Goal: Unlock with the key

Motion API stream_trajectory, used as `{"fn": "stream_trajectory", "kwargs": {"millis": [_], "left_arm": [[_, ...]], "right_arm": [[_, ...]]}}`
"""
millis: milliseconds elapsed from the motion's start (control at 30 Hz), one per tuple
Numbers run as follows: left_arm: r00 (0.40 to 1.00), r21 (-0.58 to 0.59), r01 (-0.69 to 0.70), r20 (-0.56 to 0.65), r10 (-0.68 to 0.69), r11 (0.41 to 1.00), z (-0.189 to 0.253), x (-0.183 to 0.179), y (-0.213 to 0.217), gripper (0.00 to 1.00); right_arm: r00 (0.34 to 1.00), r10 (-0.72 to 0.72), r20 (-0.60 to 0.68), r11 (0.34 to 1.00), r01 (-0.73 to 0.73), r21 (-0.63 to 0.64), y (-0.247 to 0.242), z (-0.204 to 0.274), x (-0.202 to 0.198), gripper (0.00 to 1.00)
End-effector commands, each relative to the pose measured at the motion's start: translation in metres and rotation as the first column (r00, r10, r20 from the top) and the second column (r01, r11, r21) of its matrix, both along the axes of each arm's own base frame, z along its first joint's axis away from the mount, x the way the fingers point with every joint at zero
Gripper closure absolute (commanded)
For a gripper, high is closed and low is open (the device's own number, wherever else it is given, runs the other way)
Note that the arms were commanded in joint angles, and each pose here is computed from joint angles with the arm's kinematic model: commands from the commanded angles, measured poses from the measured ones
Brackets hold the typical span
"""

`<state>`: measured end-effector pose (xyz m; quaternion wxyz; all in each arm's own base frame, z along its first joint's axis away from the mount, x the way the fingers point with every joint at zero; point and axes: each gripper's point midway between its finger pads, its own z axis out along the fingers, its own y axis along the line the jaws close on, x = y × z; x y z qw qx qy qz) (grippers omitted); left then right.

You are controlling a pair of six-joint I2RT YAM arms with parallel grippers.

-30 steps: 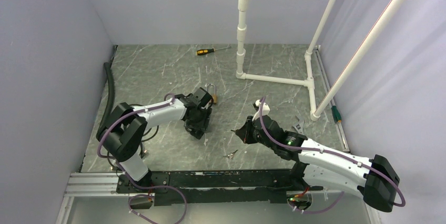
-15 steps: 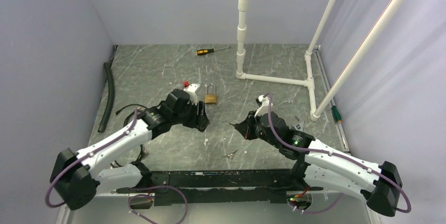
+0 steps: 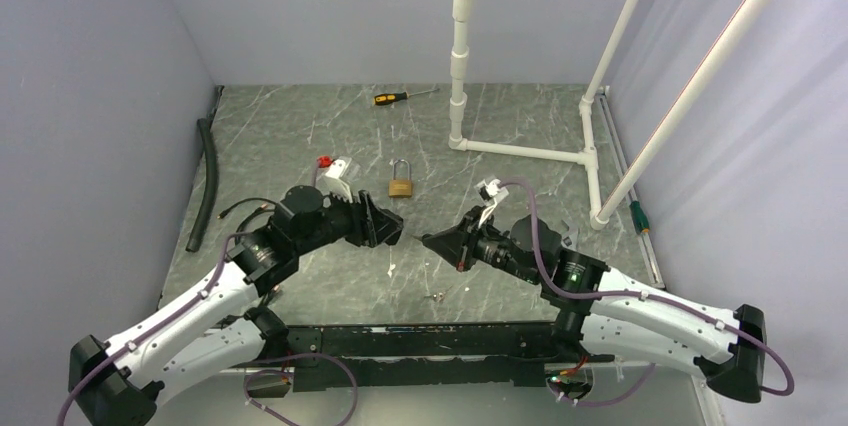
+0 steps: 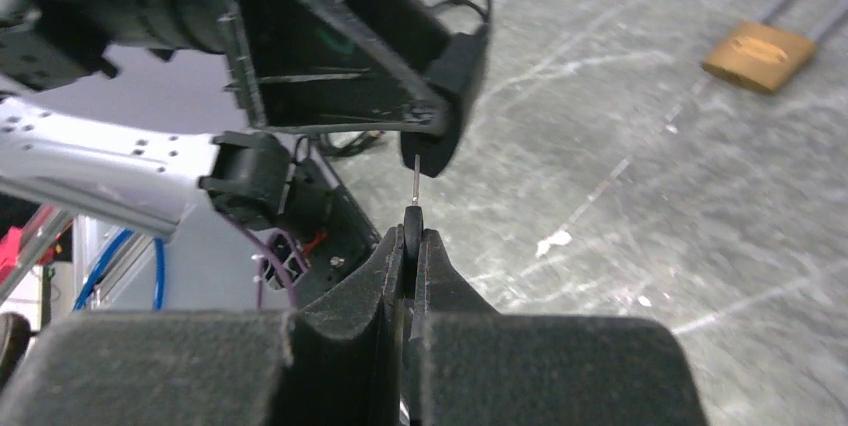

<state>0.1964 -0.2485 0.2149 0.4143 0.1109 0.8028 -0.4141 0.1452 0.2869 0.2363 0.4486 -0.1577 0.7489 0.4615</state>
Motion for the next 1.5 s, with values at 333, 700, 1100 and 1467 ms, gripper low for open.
{"fn": "stream_trajectory", "kwargs": {"millis": [333, 700, 1100, 1467], "left_arm": [[0.984, -0.352, -0.026, 0.157, 0.086, 0.936, 0.089, -0.001, 0.002, 1.0], [0.988, -0.419, -0.058, 0.108, 0.113, 0.906, 0.083, 0.002, 0.001, 1.0], [0.99, -0.42, -0.065, 0.088, 0.111, 0.905, 0.078, 0.006, -0.003, 1.0], [0.99, -0.393, -0.076, 0.081, 0.116, 0.916, 0.068, 0.005, 0.0, 1.0]], "right_arm": [[0.98, -0.028, 0.195, 0.985, -0.006, 0.173, 0.01, 0.068, -0.018, 1.0], [0.98, -0.075, 0.183, 0.99, 0.051, 0.134, 0.015, 0.06, -0.014, 1.0], [0.978, -0.153, 0.142, 0.987, 0.144, 0.075, 0.014, 0.041, -0.005, 1.0], [0.98, -0.141, 0.143, 0.989, 0.134, 0.058, 0.026, 0.04, -0.003, 1.0]]}}
